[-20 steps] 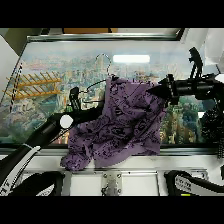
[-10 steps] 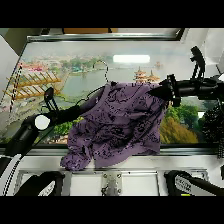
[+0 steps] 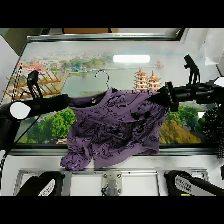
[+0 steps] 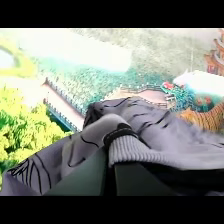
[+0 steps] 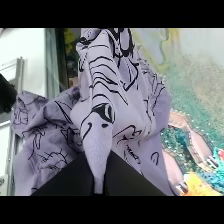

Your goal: Fold the clothes and pants, and hang the long-sleeved shirts on hangers.

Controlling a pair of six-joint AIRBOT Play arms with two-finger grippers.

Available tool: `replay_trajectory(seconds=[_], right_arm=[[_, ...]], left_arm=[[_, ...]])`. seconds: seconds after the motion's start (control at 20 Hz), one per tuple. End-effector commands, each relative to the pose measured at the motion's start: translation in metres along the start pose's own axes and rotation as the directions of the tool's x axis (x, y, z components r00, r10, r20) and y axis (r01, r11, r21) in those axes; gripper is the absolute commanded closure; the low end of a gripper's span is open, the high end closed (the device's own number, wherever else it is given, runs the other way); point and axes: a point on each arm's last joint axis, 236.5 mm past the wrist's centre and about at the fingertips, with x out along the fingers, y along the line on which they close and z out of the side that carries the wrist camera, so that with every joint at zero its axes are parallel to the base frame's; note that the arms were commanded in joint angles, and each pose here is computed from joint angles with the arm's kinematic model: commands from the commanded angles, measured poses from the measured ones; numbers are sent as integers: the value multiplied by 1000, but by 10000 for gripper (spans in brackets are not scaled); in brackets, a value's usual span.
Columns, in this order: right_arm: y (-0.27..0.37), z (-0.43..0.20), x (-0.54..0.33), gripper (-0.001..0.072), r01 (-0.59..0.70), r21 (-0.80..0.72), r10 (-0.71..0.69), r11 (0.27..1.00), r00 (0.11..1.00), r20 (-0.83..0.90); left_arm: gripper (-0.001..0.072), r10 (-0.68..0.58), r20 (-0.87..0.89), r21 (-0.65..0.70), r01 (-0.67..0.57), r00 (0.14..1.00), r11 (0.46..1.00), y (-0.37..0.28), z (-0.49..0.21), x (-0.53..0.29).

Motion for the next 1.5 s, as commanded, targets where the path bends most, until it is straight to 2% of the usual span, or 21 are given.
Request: replay_trajectory(seconds=[0.0, 0.15, 0.25, 0.5, 0.65, 0.8, 0.9, 1.0, 1.15, 1.35, 1.45], right_arm=[[-4, -7, 8, 701, 10, 32, -13, 999, 996, 94], [-9, -6, 17, 701, 27, 57, -38, 998, 979, 199], [-7, -4, 29, 701, 21, 42, -29, 999, 977, 210], [13, 32, 54, 701, -49, 18, 40, 999, 944, 327], [19, 41, 58, 701, -73, 22, 60, 997, 933, 354], [9, 45, 46, 701, -3, 24, -6, 1000, 933, 360], [16, 43, 42, 701, 23, -15, -17, 1000, 947, 322], [38, 33, 46, 701, 0, -85, 21, 996, 971, 238], [73, 39, 42, 701, -18, -187, 56, 982, 979, 198], [74, 59, 37, 701, 82, -199, -35, 977, 972, 232], [77, 68, 39, 701, 83, -193, -29, 978, 963, 267]], left_arm=[[691, 25, -4, 178, -24, 1000, 984, -29, 12, -30], [691, 19, -13, 295, -14, 1000, 955, -62, 13, -55], [691, 28, -14, 356, -21, 1000, 934, -78, 17, -69], [690, 165, -28, 463, -134, 986, 876, -90, 27, -93], [690, 276, 3, 472, -245, 961, 847, -75, 36, -107], [690, 380, 127, 419, -397, 916, 816, -41, 65, -141], [690, 392, 197, 306, -436, 899, 846, -20, 86, -162], [690, 403, 188, 200, -436, 896, 877, 0, 97, -162], [690, 471, 121, 119, -484, 874, 867, 37, 104, -147], [690, 370, 70, 106, -375, 927, 921, 19, 100, -125], [690, 333, 100, 142, -344, 938, 928, 1, 100, -127]])
